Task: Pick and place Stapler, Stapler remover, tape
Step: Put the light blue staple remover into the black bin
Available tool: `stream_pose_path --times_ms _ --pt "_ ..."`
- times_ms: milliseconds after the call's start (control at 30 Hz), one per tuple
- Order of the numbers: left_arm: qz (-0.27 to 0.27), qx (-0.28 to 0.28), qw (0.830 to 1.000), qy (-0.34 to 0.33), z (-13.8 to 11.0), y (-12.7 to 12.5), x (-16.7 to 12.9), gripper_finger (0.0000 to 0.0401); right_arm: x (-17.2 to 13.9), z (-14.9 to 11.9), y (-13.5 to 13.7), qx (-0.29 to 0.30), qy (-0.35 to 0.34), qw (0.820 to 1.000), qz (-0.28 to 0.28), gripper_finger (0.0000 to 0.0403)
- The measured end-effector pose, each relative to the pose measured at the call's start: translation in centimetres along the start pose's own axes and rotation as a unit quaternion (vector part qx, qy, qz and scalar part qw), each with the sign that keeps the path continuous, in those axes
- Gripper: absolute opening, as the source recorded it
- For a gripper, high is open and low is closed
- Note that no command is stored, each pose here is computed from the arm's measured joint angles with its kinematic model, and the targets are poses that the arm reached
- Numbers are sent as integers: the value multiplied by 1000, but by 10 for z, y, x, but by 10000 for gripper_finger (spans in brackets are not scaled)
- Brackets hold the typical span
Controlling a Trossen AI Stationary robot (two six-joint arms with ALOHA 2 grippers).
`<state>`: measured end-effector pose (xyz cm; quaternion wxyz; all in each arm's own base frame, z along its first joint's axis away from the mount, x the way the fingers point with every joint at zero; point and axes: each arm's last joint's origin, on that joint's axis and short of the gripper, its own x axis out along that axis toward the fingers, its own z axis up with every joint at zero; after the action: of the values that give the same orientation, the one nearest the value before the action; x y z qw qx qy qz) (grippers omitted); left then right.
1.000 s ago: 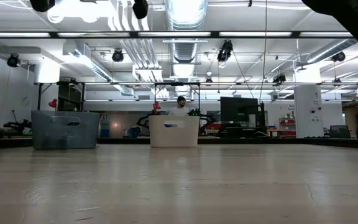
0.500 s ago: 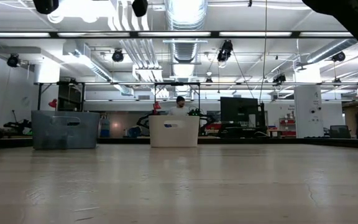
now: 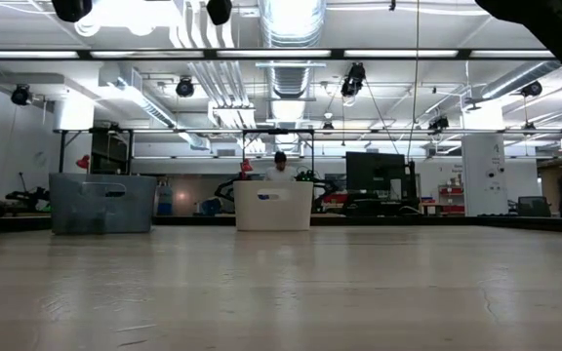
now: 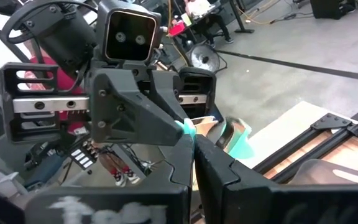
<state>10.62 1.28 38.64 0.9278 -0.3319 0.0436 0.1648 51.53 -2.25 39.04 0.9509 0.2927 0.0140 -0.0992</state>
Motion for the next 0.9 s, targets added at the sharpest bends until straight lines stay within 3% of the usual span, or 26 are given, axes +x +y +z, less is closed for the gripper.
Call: stream_pose_path --times_ms 100,400,633,900 --pt "1 4 1000 1 0 0 0 7 0 0 1 0 4 1000 10 8" --pt "10 15 1000 8 -2 2 -1 5 0 -1 1 1 12 1000 17 22" --pt "42 21 999 17 -5 6 -1 3 0 -4 -4 14 46 999 13 116" --pt "169 42 984 21 -14 22 -5 2 0 -7 -6 3 59 998 3 213"
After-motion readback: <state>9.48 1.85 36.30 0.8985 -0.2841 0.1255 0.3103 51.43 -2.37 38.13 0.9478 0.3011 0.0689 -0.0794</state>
